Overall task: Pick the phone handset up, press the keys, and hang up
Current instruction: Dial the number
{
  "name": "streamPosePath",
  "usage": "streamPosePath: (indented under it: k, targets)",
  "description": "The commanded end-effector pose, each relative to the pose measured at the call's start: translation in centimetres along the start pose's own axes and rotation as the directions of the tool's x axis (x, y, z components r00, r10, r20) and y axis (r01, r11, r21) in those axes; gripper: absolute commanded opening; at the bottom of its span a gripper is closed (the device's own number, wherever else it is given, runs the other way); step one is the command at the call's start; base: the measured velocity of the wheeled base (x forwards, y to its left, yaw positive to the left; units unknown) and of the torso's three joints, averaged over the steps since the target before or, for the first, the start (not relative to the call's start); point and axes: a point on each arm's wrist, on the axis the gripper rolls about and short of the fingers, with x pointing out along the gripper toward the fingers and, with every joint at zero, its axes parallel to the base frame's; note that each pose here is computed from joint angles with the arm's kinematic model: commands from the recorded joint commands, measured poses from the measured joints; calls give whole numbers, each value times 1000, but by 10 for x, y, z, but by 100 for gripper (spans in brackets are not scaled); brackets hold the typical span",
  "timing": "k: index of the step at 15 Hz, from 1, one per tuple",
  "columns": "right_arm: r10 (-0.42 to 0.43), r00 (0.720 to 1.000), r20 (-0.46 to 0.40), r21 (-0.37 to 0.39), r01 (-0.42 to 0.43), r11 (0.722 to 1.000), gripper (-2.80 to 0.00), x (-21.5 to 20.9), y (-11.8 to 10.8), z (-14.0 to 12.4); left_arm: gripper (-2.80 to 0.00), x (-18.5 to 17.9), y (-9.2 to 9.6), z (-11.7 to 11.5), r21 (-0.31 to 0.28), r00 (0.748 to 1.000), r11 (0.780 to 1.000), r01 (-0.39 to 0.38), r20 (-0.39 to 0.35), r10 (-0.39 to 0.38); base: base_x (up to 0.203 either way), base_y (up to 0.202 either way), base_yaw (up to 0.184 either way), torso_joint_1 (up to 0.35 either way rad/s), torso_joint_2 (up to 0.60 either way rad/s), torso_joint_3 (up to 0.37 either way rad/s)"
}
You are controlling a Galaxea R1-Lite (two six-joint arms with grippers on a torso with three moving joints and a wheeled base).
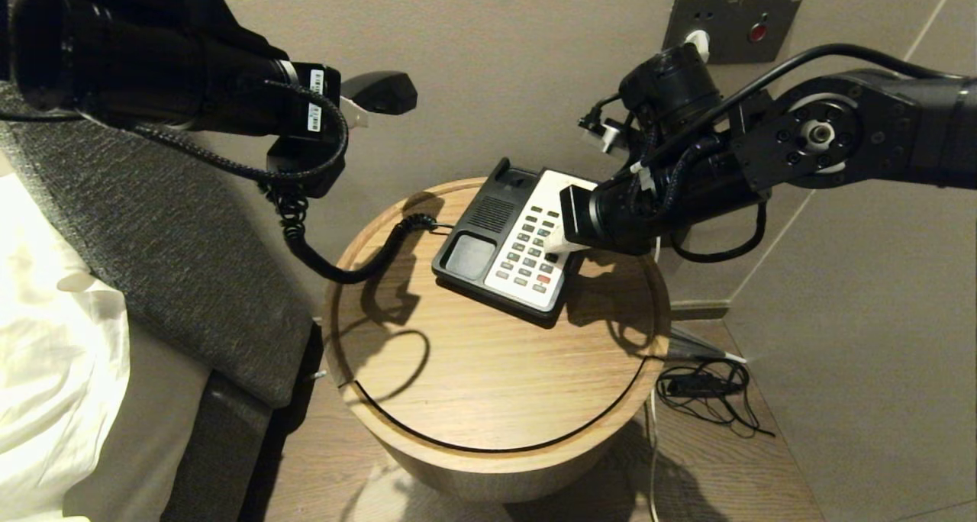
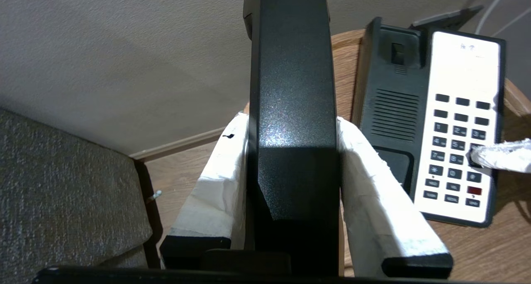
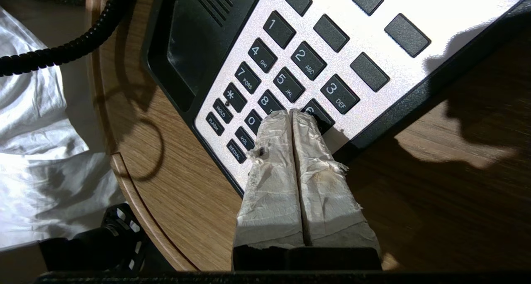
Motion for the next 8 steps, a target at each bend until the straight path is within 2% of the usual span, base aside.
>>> streamPosePath:
  k: [1, 4, 8]
  targets:
    - [-8, 1000, -2, 0, 8, 1000, -280, 1, -1, 0, -280, 1, 0, 0, 0, 1000, 1000, 0, -3, 0, 0, 0, 0, 0, 0, 0]
    - [-42, 999, 4, -34, 42, 999, -280, 4, -4, -1, -280, 2, 0, 0, 0, 1000, 1000, 0, -2, 0, 0, 0, 0, 0, 0, 0]
    - [-54, 998, -20, -25, 54, 998, -280, 11, -8, -6, -280, 3, -1, -2, 1, 1000, 1000, 0, -10, 0, 0, 0, 0, 0, 0, 0]
